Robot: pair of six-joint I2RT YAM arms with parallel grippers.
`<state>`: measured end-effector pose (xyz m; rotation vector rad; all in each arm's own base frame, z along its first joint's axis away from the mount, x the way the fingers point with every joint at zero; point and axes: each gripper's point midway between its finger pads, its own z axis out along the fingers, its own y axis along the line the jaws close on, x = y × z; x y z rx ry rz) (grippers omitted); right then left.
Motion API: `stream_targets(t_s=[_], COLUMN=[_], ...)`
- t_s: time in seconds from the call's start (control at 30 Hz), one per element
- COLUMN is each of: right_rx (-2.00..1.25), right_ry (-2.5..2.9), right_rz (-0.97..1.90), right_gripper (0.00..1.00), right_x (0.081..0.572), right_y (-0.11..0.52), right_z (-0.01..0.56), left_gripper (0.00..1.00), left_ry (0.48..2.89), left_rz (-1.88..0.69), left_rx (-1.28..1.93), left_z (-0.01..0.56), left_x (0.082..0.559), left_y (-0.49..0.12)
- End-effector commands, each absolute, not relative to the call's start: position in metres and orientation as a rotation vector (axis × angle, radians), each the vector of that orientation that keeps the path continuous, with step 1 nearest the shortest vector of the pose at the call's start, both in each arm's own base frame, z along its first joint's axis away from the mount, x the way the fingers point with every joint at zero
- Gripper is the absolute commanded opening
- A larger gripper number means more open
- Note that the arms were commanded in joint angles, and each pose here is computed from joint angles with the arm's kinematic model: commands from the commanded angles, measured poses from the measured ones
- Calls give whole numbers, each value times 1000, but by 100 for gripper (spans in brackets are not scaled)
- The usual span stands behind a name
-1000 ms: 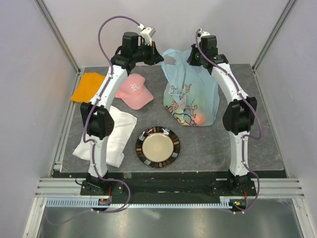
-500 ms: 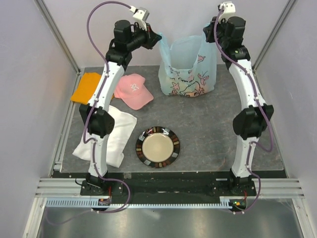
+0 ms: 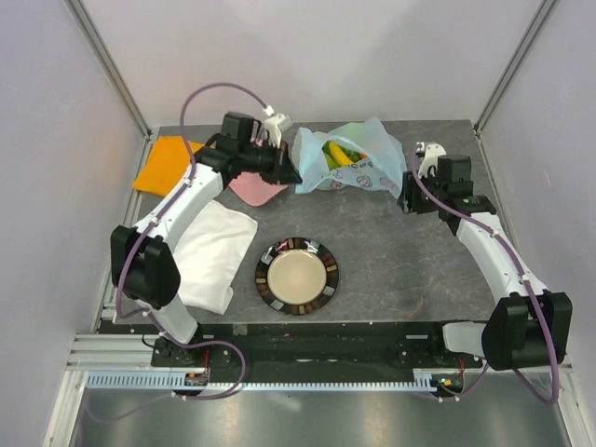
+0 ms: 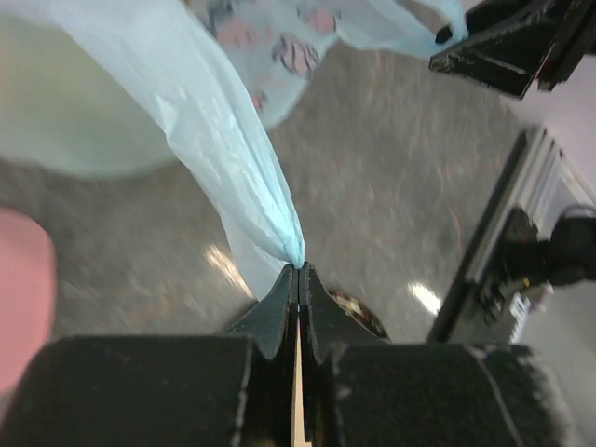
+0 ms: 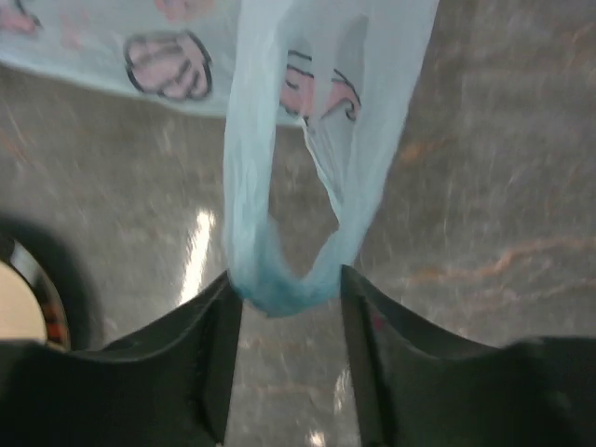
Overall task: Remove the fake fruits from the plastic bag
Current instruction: Adjust the plastic bag at the center of the board.
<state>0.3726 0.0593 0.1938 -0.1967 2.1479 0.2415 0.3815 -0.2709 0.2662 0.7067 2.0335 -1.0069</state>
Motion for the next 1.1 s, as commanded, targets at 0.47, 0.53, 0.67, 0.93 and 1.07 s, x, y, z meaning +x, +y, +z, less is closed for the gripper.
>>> stream_targets(t_s=[0.47, 0.53, 0.67, 0.93, 1.07], right_rx=[-799, -851, -858, -926, -865], right_ry=[1796, 1860, 1964, 2023, 2119], right_rz=[668, 703, 751, 827, 741], right_gripper=[45, 40, 31, 26, 26], right_x=[365, 369, 383, 391, 411], right_y=[202, 219, 234, 267, 271], right_z=[317, 284, 242, 205, 172], left_gripper=[2, 2, 2, 2, 1], left_ry=[1953, 1961, 1968, 2012, 2026], left_rz=[-1284, -1274, -1268, -1216, -1216], left_rx=[824, 820, 809, 781, 772], left_z=[317, 313, 312, 296, 292], left_x=[300, 301, 300, 306, 306], left_y=[-287, -286, -285, -281, -280])
